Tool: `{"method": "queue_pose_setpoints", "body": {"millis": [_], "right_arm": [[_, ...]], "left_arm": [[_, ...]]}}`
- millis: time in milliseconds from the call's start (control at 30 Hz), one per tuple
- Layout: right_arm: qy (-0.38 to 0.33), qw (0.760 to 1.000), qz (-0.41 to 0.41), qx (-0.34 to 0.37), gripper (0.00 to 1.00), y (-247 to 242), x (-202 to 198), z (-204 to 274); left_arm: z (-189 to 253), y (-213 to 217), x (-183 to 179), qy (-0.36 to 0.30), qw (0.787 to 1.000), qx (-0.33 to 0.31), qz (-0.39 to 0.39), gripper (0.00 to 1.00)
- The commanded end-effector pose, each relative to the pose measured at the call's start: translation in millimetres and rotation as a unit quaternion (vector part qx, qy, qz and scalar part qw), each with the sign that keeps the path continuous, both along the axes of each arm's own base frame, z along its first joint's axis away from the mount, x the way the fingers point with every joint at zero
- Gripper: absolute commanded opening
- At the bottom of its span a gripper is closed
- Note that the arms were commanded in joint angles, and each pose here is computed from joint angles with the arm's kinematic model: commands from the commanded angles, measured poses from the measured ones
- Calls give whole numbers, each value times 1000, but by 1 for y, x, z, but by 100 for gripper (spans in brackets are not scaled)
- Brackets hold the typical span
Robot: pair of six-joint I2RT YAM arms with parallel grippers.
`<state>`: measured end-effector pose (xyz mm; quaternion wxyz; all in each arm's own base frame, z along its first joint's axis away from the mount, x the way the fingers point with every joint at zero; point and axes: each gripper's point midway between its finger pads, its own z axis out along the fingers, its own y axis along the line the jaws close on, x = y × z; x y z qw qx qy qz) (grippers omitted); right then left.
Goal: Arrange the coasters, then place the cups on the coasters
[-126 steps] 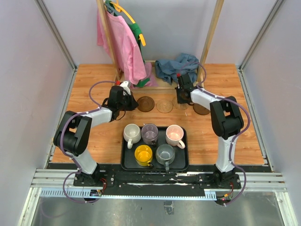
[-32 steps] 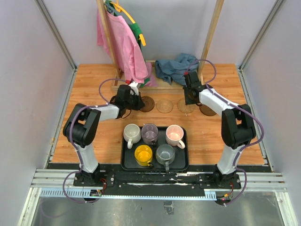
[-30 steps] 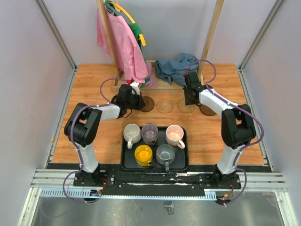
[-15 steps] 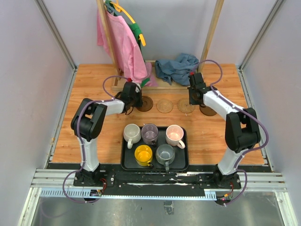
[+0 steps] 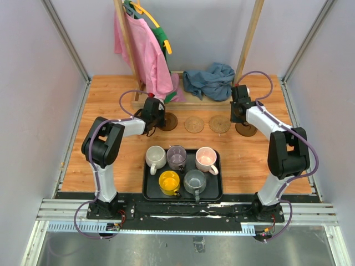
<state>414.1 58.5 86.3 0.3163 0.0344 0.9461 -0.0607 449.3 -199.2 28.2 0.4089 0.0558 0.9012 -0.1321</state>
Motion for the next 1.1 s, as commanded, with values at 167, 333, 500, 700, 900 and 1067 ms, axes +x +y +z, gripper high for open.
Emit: {"method": "queue_pose_setpoints", "body": {"millis": [167,333,500,700,900,1067], "right_arm": [[16,997,-74,-1,1,-44,-2,-10],[36,995,-93,-6,1,-59,-6,-24],[51,994,-99,-4,1,-67,-7,-38],[58,993,-100,1,1,-69,-4,-46],[66,993,-97,3,1,-68,1,-54],[69,993,-95,5,1,-67,6,-59]], "left_arm": [[-5,-3,-21,29,999,-10,-26,1],[8,-9,-17,12,999,-26,-32,2],[36,-14,-7,-21,998,-37,-37,3],[59,-19,-1,-43,997,-52,-42,3],[69,-18,-2,-49,996,-55,-39,3],[78,-10,-4,-63,997,-46,-28,3]]}}
